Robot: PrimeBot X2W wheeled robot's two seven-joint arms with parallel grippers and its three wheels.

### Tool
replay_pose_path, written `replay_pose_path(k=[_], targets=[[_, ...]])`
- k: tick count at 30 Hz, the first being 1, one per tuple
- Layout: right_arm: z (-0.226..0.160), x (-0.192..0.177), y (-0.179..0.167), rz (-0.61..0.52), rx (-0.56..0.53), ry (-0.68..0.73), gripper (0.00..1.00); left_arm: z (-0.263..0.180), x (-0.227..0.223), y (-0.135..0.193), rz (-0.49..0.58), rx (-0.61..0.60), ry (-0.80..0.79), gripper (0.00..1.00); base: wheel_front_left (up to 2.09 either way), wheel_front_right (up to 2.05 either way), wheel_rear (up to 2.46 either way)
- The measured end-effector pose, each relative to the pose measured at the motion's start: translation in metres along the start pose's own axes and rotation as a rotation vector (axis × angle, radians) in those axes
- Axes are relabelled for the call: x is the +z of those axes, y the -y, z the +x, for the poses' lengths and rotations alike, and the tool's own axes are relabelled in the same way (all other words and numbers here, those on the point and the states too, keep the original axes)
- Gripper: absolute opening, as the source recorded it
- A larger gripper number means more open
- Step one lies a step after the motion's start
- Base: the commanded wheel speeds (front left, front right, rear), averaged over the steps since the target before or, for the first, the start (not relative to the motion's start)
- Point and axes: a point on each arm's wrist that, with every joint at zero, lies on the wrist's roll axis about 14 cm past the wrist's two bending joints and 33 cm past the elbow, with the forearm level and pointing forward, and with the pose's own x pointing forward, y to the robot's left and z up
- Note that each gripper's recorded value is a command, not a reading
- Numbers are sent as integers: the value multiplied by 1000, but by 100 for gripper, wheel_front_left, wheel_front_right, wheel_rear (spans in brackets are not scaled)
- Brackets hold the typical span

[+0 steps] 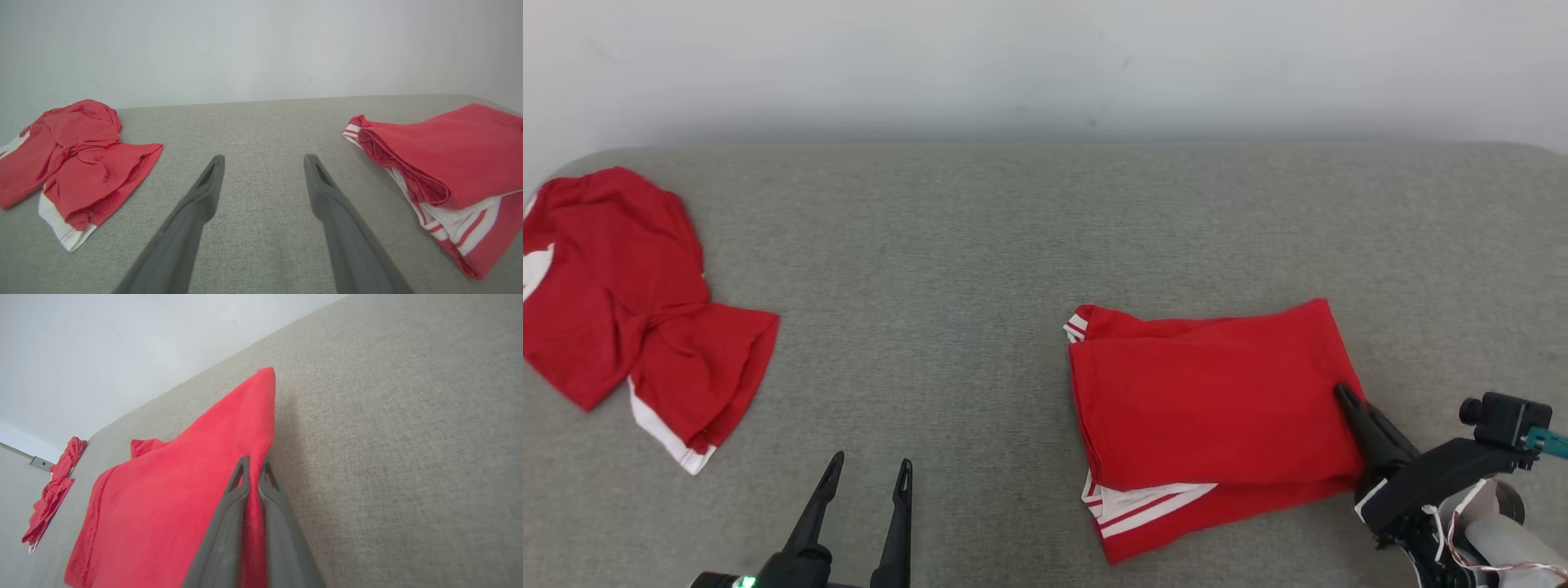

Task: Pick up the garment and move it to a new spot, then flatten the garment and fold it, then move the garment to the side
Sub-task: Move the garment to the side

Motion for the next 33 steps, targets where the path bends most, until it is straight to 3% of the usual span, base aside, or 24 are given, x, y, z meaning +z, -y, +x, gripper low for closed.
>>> replay_pose_path(k=[9, 22, 33], targets=[[-12, 31, 9, -103, -8, 107, 0, 27, -1, 32, 12, -128, 7, 100, 0, 0, 0], [-50, 60, 45, -158, -137, 219, 0, 61, -2, 98, 10, -360, 29, 100, 0, 0, 0], [-85, 57, 71, -177, -253, 243, 0, 78, -8, 151, -19, -525, 40, 100, 0, 0, 0]])
